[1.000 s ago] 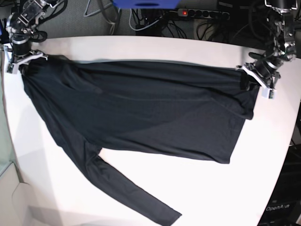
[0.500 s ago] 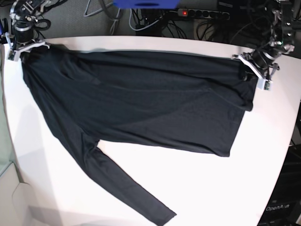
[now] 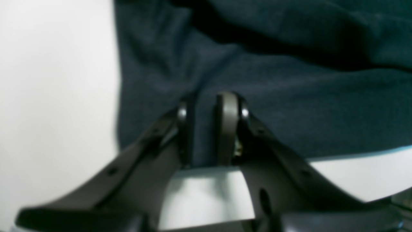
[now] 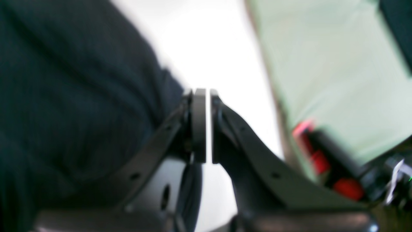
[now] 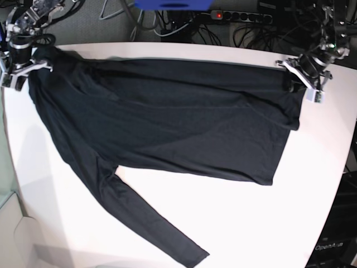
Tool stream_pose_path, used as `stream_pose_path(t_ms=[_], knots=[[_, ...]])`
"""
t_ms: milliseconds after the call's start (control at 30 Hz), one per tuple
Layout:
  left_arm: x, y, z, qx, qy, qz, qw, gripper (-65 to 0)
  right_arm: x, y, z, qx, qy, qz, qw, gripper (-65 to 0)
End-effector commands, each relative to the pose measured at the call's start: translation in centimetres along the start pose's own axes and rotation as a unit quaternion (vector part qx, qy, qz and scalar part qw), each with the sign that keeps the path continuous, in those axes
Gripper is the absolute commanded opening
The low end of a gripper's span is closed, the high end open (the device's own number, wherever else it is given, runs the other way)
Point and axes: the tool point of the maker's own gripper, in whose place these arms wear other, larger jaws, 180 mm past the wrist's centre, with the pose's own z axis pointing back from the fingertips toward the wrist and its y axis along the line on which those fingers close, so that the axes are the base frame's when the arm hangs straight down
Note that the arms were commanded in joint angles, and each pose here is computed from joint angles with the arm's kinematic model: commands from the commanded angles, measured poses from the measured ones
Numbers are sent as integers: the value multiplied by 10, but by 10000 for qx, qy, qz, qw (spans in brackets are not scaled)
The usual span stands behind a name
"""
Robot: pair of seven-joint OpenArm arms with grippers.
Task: Fold the T-shirt properly
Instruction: 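Open both grippers and release the shirt edge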
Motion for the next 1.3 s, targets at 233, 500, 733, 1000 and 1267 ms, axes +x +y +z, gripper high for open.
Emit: stream_pose_path(t_ms=[233, 500, 733, 1000, 1267], knots=[[60, 9, 24, 360, -1102, 245, 9930, -522, 56, -15, 1, -301, -718, 190, 9968, -650], [84, 5, 37, 438, -1515, 241, 9872, -521, 55, -20, -1, -321, -686, 227, 9969, -650], [95, 8, 36, 473, -1634, 250, 9851, -519, 96, -19, -20, -408, -1128, 98, 9927, -650], [130, 27, 39, 531, -1758, 749, 9801, -232, 106, 3, -88, -234, 88, 740, 9969, -618], [171, 38, 27, 462, -1983, 952, 9744, -186, 120, 57, -139, 658, 388, 1027, 9918, -455]])
